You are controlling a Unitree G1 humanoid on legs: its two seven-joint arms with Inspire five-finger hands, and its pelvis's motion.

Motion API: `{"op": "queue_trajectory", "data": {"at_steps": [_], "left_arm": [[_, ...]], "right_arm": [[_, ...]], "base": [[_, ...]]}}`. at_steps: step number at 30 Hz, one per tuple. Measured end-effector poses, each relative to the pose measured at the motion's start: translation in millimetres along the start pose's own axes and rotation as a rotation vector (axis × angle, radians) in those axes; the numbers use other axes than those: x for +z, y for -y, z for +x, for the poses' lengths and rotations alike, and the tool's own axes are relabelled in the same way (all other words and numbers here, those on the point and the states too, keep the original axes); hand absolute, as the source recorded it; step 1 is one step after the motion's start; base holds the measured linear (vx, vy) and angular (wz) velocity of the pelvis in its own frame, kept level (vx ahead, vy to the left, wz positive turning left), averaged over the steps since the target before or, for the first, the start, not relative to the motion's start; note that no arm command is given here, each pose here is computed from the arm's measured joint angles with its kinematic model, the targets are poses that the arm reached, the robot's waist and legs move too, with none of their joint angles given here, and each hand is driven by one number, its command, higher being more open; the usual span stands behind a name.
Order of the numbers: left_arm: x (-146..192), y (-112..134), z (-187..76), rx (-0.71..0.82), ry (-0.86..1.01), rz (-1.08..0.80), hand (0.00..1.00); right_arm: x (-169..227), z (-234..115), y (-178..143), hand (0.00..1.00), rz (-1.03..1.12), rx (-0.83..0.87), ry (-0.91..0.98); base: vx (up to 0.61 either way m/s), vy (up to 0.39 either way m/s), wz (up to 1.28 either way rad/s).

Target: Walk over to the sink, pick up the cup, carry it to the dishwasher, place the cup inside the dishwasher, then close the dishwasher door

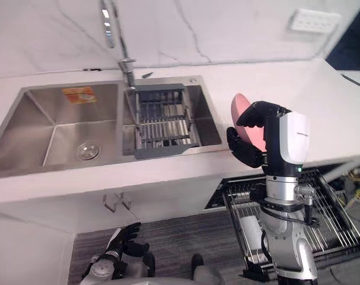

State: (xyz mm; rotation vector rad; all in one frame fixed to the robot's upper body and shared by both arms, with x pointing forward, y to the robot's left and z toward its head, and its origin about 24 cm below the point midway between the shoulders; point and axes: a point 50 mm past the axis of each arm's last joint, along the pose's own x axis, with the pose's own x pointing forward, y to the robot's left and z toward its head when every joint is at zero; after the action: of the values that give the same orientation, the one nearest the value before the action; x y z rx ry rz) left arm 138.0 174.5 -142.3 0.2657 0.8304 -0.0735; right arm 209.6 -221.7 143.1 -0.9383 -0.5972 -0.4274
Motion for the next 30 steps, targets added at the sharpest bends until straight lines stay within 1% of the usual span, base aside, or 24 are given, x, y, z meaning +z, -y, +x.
{"op": "queue_trajectory", "data": {"at_steps": [4,7,14,22,28,30], "left_arm": [[-0.4,-0.9,-0.4,0.007,0.002,-0.003,0.9],[-2.2,-2.9,-0.9,0.027,-0.005,-0.025,0.9],[-7.0,-1.2,-3.4,0.034,-0.018,-0.05,0.9],[-7.6,5.2,-3.9,0.02,-0.021,-0.063,0.9],[-4.0,12.9,-3.6,0.009,-0.008,-0.092,0.9],[-0.2,11.8,-2.8,0.014,0.012,-0.106,0.9]], "right_arm": [[-8.9,1.7,-7.3,0.3,-0.042,0.022,-0.045],[-12.0,3.1,-13.3,0.3,-0.046,0.038,-0.064],[-16.3,0.1,-12.6,0.3,-0.067,0.051,-0.076],[-43.0,-15.5,-13.7,0.3,-0.109,0.107,-0.19],[-54.9,-14.1,-10.0,0.3,-0.15,0.124,-0.206],[-62.1,-5.9,-12.2,0.3,-0.154,0.109,-0.225]], "base": [[-0.05,0.118,-1.21],[-0.04,0.073,-0.71],[0.03,-0.073,-0.13],[0.08,-0.009,-0.09],[-0.03,0.019,0.14],[-0.1,0.015,-0.08]]}}
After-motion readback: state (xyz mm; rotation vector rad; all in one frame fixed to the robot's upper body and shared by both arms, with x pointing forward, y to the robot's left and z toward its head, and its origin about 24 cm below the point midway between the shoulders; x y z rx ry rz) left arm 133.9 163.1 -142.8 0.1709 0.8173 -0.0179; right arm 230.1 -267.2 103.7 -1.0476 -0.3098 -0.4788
